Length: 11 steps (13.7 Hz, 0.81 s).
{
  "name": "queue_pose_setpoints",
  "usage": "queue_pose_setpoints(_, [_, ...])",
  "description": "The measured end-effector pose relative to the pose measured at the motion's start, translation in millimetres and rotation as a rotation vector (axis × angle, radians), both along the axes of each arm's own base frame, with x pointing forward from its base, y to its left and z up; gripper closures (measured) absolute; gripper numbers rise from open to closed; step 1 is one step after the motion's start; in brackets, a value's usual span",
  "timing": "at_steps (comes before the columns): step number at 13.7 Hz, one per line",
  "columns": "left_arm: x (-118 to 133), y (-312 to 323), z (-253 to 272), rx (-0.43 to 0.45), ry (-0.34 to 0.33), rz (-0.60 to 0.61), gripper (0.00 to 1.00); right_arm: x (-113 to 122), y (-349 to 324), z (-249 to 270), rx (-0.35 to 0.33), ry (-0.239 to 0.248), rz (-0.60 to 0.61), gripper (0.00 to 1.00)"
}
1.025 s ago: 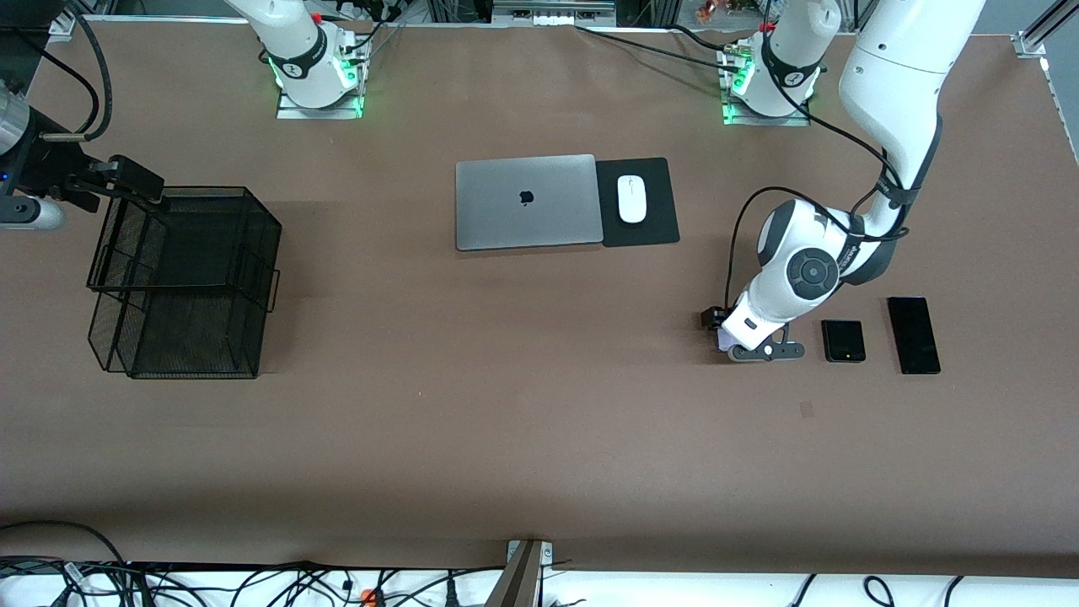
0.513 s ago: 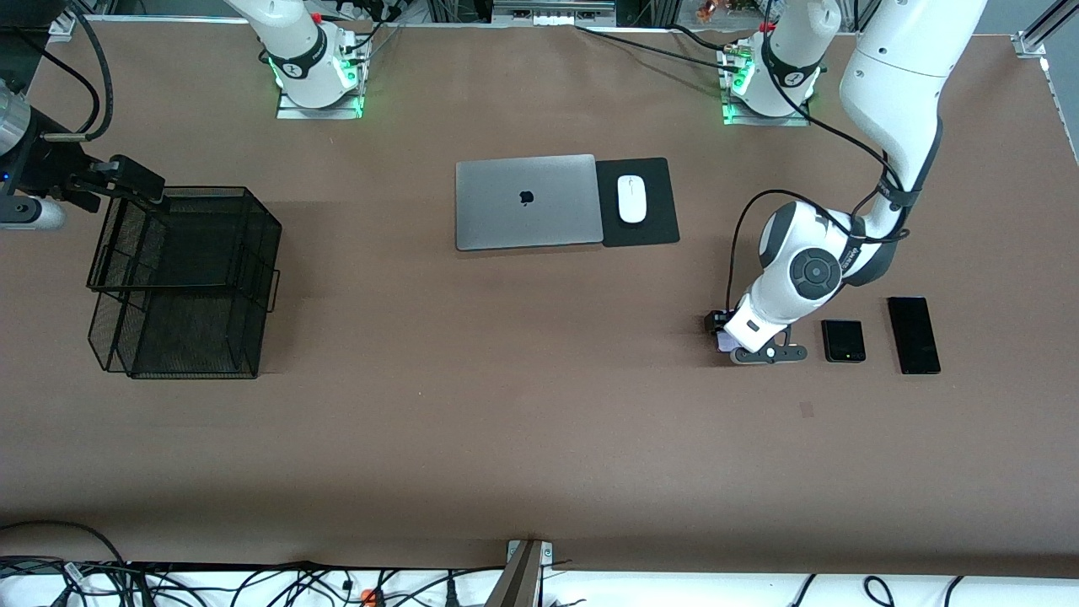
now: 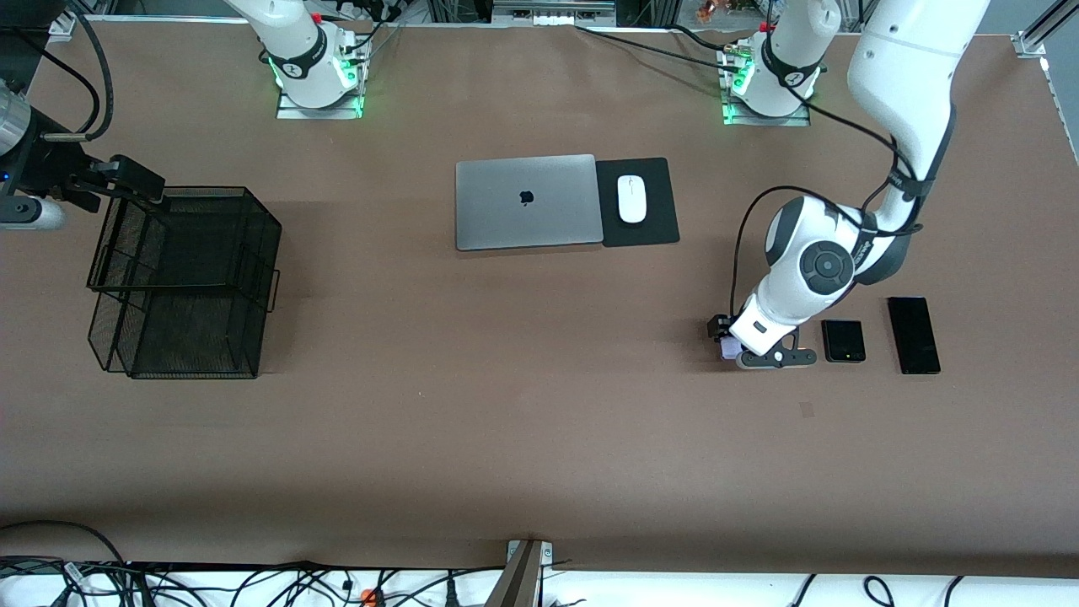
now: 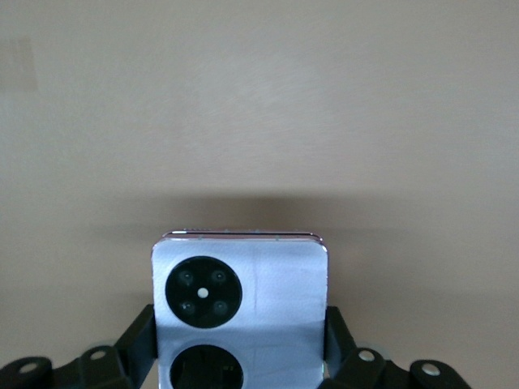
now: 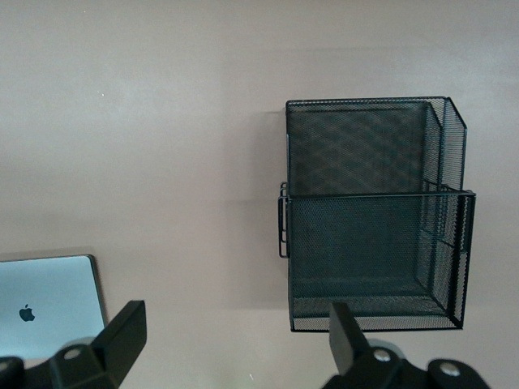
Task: Place phones with both arms
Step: 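Carry the white phone with the left gripper to the table's middle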
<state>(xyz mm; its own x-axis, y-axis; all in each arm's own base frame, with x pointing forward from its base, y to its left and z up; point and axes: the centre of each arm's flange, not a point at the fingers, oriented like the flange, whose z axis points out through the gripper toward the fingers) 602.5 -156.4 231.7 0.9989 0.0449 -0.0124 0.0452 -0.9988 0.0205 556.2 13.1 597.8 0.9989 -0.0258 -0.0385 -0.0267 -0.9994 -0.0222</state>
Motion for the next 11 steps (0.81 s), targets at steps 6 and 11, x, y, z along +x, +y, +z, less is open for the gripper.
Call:
queue_pose_setpoints(6, [-10,-121,81,-0.083,-0.011,0.071,0.17,0,0,0,0.000,0.000,0.000,0.00])
queue_pose_setpoints(11, [-22,-237,96,-0.184,-0.014,0.191,0.17,1,-1,1,0.000,-0.006,-0.001,0.00])
